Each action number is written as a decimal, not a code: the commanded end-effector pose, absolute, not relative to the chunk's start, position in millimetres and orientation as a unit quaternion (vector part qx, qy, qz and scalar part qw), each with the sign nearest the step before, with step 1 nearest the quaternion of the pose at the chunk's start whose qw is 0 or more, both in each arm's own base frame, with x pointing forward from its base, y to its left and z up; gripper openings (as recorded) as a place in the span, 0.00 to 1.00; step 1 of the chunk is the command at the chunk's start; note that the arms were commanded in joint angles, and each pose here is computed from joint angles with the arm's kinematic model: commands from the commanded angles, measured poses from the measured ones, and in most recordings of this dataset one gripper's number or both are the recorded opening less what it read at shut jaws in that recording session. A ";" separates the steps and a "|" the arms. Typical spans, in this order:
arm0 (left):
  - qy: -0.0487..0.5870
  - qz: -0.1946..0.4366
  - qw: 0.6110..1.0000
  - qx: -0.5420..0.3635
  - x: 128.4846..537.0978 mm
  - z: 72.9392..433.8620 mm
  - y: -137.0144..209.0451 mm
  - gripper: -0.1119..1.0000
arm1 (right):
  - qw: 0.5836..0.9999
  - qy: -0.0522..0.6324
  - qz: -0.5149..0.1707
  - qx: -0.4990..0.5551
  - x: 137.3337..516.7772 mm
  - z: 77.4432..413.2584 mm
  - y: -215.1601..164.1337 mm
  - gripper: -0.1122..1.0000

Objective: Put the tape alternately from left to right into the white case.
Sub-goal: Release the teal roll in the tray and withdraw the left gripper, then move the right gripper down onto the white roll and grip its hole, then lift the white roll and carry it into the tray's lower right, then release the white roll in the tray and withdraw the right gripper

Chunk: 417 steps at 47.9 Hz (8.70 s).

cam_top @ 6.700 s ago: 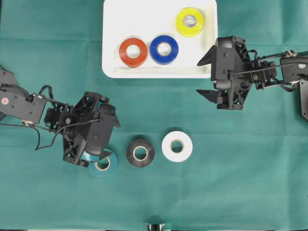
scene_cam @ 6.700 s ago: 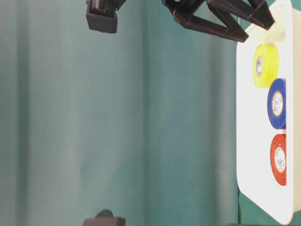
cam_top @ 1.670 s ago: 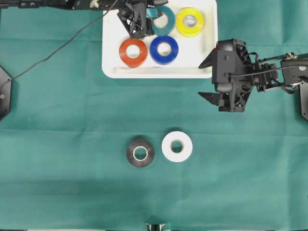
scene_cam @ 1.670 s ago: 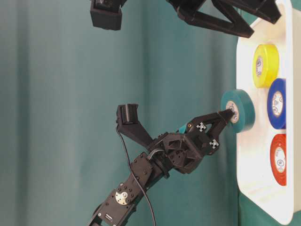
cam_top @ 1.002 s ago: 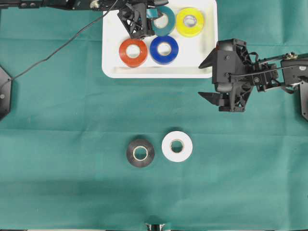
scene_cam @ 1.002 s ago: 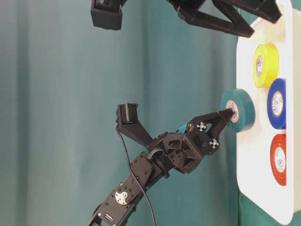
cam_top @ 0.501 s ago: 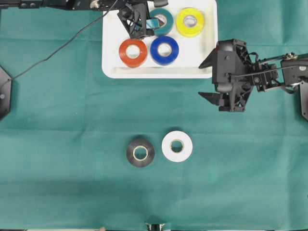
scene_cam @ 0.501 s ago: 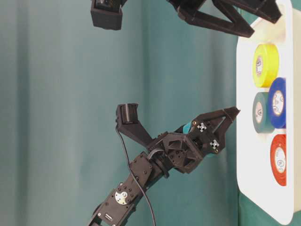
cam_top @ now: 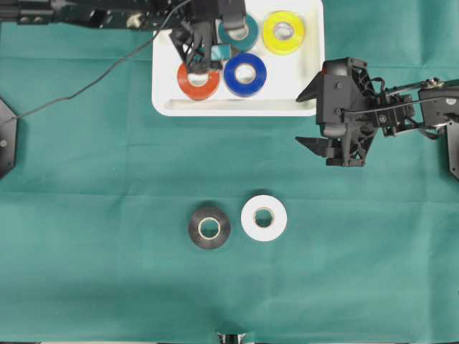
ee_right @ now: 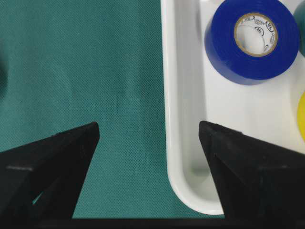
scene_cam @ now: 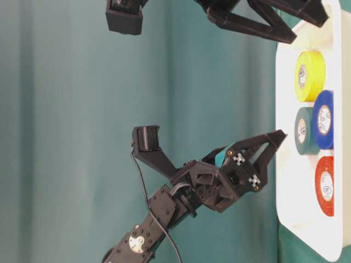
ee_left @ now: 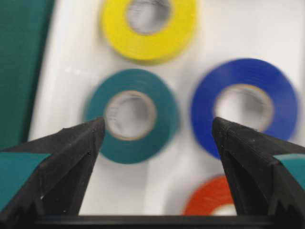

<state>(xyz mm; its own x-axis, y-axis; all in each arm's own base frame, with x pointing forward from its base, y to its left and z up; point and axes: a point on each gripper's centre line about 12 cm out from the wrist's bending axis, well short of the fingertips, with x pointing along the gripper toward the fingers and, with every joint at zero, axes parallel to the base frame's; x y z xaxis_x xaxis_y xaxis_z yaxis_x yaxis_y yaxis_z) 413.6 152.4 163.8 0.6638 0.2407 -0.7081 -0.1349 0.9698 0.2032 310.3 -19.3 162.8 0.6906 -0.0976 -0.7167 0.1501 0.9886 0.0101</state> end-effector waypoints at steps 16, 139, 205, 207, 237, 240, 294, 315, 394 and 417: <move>0.377 0.049 0.921 0.089 399.5 184.1 91.0 0.95 | 0.927 0.369 -0.063 0.036 312.9 172.2 -17.9 0.84; 0.413 -0.043 0.909 0.019 345.2 158.4 -30.4 0.94 | 0.930 0.365 0.029 0.030 318.8 171.2 47.4 0.84; 0.414 -0.043 0.909 0.019 345.3 157.8 -30.4 0.94 | 0.916 0.397 0.062 0.010 372.5 141.6 88.1 0.84; 0.415 -0.043 0.909 0.019 345.2 157.7 -30.4 0.94 | 0.914 0.400 0.062 0.008 373.5 138.4 88.3 0.84; 0.414 -0.043 0.909 0.020 345.3 157.8 -30.3 0.94 | 0.903 0.427 0.056 0.010 386.3 111.3 91.6 0.84; 0.414 -0.043 0.909 0.020 345.3 157.8 -30.3 0.94 | 0.902 0.428 0.053 0.014 386.2 110.6 91.4 0.84; 0.416 -0.043 0.908 0.020 344.9 157.5 -30.3 0.94 | 0.913 0.407 0.037 0.023 386.8 145.5 86.9 0.12; 0.417 -0.043 0.908 0.019 344.7 157.4 -30.8 0.94 | 0.902 0.432 -0.008 0.003 371.7 168.1 68.8 0.12; 0.418 -0.043 0.907 0.019 343.8 156.4 -31.3 0.94 | 0.889 0.411 -0.190 0.072 331.4 171.3 -90.0 0.12; 0.420 -0.041 0.907 0.013 342.9 155.4 -31.7 0.94 | 0.888 0.404 -0.207 0.075 323.8 167.5 -108.2 0.12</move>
